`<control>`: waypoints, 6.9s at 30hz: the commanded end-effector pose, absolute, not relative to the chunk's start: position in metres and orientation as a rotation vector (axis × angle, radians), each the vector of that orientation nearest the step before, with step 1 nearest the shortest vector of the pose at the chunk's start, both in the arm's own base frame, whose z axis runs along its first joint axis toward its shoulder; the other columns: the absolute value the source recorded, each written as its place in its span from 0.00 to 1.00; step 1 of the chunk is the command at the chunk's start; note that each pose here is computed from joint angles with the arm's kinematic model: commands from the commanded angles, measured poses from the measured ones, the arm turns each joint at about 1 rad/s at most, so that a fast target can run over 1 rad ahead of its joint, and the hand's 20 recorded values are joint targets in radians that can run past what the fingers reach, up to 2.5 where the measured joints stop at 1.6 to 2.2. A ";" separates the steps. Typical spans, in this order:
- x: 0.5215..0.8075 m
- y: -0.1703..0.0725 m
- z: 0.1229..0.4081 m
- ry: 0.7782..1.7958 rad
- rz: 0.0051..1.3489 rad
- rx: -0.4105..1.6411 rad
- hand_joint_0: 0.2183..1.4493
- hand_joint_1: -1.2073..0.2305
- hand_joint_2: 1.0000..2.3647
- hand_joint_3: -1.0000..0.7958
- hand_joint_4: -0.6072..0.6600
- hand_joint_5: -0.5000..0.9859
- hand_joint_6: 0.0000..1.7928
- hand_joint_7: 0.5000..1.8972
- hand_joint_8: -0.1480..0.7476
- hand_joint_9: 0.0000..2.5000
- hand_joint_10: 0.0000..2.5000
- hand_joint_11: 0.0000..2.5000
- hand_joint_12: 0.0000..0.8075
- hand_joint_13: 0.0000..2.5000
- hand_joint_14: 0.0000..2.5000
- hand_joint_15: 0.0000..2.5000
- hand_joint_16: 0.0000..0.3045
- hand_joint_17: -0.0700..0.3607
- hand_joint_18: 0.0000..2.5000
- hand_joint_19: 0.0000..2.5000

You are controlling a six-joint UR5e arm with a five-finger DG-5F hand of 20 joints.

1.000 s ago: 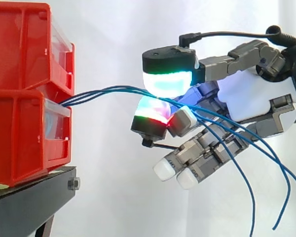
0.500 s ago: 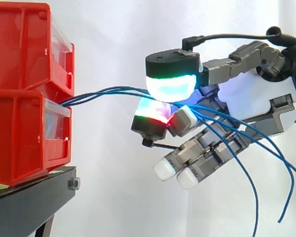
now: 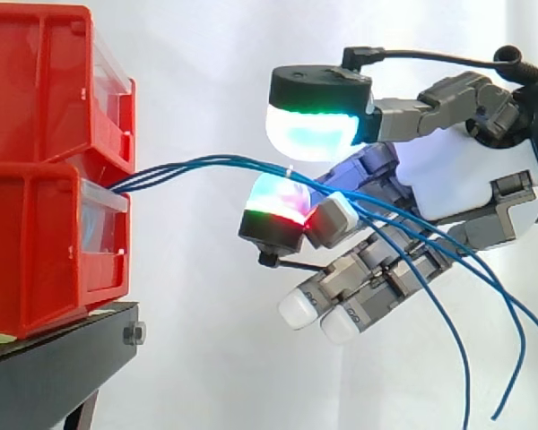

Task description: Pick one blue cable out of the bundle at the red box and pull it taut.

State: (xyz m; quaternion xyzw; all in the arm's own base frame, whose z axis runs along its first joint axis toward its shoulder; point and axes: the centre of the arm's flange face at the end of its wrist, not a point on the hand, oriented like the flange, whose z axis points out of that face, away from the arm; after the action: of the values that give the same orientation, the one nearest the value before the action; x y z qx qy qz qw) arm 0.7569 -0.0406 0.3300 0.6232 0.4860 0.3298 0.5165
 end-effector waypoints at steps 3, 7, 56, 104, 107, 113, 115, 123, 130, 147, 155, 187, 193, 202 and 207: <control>0.757 -0.041 0.329 1.168 0.790 1.497 0.27 0.31 0.00 0.28 0.67 0.21 0.49 0.60 0.52 0.38 0.01 0.45 0.55 0.27 0.00 0.14 0.20 0.48 0.24 0.14; 0.757 -0.041 0.330 1.166 0.793 1.496 0.30 0.33 0.01 0.36 0.67 0.21 0.49 0.62 0.51 0.39 0.01 0.45 0.54 0.27 0.00 0.14 0.19 0.47 0.24 0.14; 0.757 -0.041 0.330 1.166 0.793 1.496 0.42 0.16 0.01 0.35 0.59 0.18 0.51 0.58 0.48 0.32 0.01 0.42 0.52 0.25 0.00 0.12 0.19 0.46 0.25 0.09; 0.756 -0.041 0.329 1.174 0.784 1.500 0.36 0.22 0.01 0.45 0.60 0.21 0.50 0.69 0.50 0.34 0.01 0.43 0.53 0.24 0.00 0.13 0.19 0.46 0.22 0.12; 0.756 -0.041 0.330 1.173 0.785 1.501 0.37 0.22 0.01 0.44 0.59 0.20 0.50 0.68 0.50 0.34 0.01 0.43 0.53 0.24 0.00 0.12 0.19 0.46 0.22 0.12; 0.755 -0.040 0.330 1.180 0.780 1.504 0.39 0.21 0.02 0.44 0.56 0.20 0.50 0.66 0.49 0.32 0.01 0.42 0.53 0.22 0.00 0.12 0.19 0.46 0.22 0.10; 0.755 -0.041 0.329 1.181 0.777 1.505 0.40 0.20 0.02 0.44 0.56 0.20 0.50 0.65 0.49 0.31 0.01 0.41 0.52 0.22 0.00 0.11 0.19 0.46 0.21 0.10; 0.754 -0.041 0.328 1.185 0.773 1.509 0.41 0.17 0.01 0.42 0.47 0.17 0.50 0.62 0.46 0.26 0.01 0.39 0.51 0.17 0.00 0.08 0.19 0.46 0.18 0.06; 0.751 -0.042 0.329 1.200 0.757 1.517 0.38 0.14 0.01 0.35 0.50 0.17 0.50 0.62 0.46 0.23 0.01 0.38 0.51 0.16 0.00 0.07 0.19 0.47 0.17 0.05; 0.749 -0.041 0.330 1.215 0.747 1.525 0.21 0.24 0.00 0.28 0.61 0.18 0.49 0.55 0.53 0.26 0.01 0.38 0.56 0.17 0.00 0.08 0.22 0.51 0.17 0.08; 0.749 -0.041 0.330 1.215 0.744 1.527 0.19 0.38 0.00 0.28 0.63 0.20 0.48 0.51 0.55 0.29 0.01 0.38 0.58 0.18 0.00 0.08 0.23 0.53 0.17 0.10; 0.749 -0.042 0.328 1.217 0.742 1.529 0.28 0.30 0.01 0.40 0.62 0.21 0.46 0.58 0.51 0.30 0.01 0.39 0.53 0.19 0.00 0.09 0.20 0.48 0.16 0.12; 0.749 -0.041 0.328 1.219 0.743 1.528 0.22 0.38 0.00 0.28 0.64 0.21 0.46 0.51 0.54 0.31 0.01 0.39 0.56 0.19 0.00 0.09 0.22 0.51 0.17 0.11; 0.749 -0.042 0.329 1.214 0.745 1.527 0.16 0.35 0.00 0.28 0.66 0.21 0.45 0.49 0.57 0.30 0.01 0.39 0.61 0.19 0.00 0.09 0.24 0.55 0.18 0.11; 0.749 -0.041 0.328 1.219 0.743 1.528 0.21 0.26 0.00 0.28 0.64 0.19 0.46 0.54 0.54 0.28 0.01 0.38 0.57 0.18 0.00 0.09 0.22 0.52 0.17 0.11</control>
State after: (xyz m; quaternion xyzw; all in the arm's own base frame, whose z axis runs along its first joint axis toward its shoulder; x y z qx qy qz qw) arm 0.7489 -0.0419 0.3287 0.6323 0.5032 0.3079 0.5022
